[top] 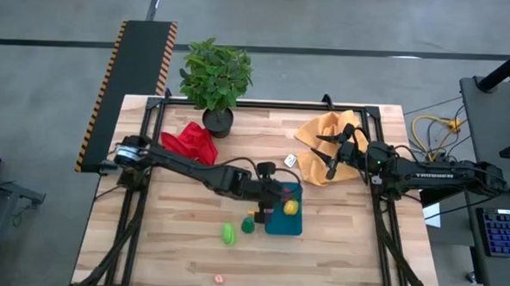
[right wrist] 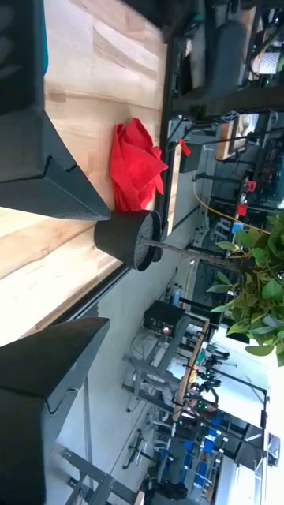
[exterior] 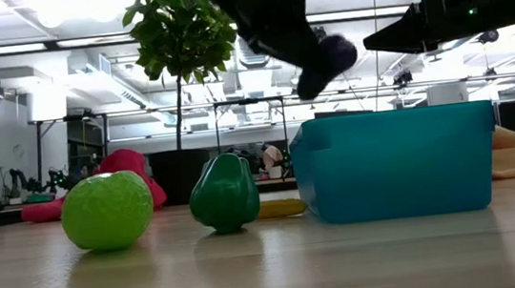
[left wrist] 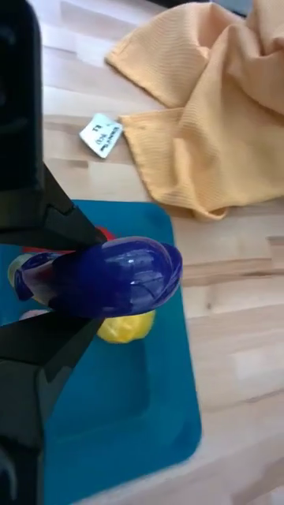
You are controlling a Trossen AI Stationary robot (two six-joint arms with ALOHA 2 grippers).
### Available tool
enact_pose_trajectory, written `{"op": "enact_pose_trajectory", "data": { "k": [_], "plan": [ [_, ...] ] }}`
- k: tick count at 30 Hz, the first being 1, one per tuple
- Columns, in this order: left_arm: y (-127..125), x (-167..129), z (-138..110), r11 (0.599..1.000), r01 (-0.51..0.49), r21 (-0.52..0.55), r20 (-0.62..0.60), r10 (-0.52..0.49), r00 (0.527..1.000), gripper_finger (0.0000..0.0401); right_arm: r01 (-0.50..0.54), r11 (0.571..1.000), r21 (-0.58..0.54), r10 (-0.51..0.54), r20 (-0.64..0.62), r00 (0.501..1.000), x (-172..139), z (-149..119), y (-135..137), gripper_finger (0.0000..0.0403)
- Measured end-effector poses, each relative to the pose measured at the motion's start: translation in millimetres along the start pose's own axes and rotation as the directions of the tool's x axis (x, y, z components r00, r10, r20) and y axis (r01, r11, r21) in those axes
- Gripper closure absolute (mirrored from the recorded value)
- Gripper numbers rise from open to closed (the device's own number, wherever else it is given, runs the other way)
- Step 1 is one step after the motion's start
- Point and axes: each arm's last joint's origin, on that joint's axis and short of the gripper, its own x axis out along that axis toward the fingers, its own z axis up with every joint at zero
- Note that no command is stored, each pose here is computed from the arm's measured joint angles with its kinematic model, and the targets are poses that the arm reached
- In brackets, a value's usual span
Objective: Pick and placing Produce into tupperware
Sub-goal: Put the violet eggplant into the blue bin
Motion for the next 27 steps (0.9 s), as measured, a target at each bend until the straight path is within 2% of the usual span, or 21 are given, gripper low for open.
{"op": "enact_pose_trajectory", "data": {
  "k": [7, 13, 22, 27],
  "plan": [
    [3, 13, -14, 1.000, 0.005, -0.022, 0.013, -0.005, 1.000, 0.0306, 0.000, 1.000, 0.000, 0.000, -0.001, 1.000, 0, 0, 0, 0.0197],
    [-3, 23, -23, 0.995, 0.090, -0.045, 0.138, -0.083, 0.987, 0.0306, 0.000, 1.000, -0.009, 0.000, -0.001, 1.000, 0, 0, 0, 0.0197],
    [-6, 31, -42, 0.992, 0.096, -0.085, 0.093, -0.088, 0.992, 0.0306, -0.002, 1.000, -0.024, 0.001, -0.008, 1.000, 0, -1, 0, 0.0197],
    [-6, 32, -43, 0.992, 0.090, -0.090, 0.095, -0.081, 0.992, 0.0306, -0.002, 1.000, -0.024, 0.002, -0.008, 1.000, 0, -1, 0, 0.0197]
  ]
}}
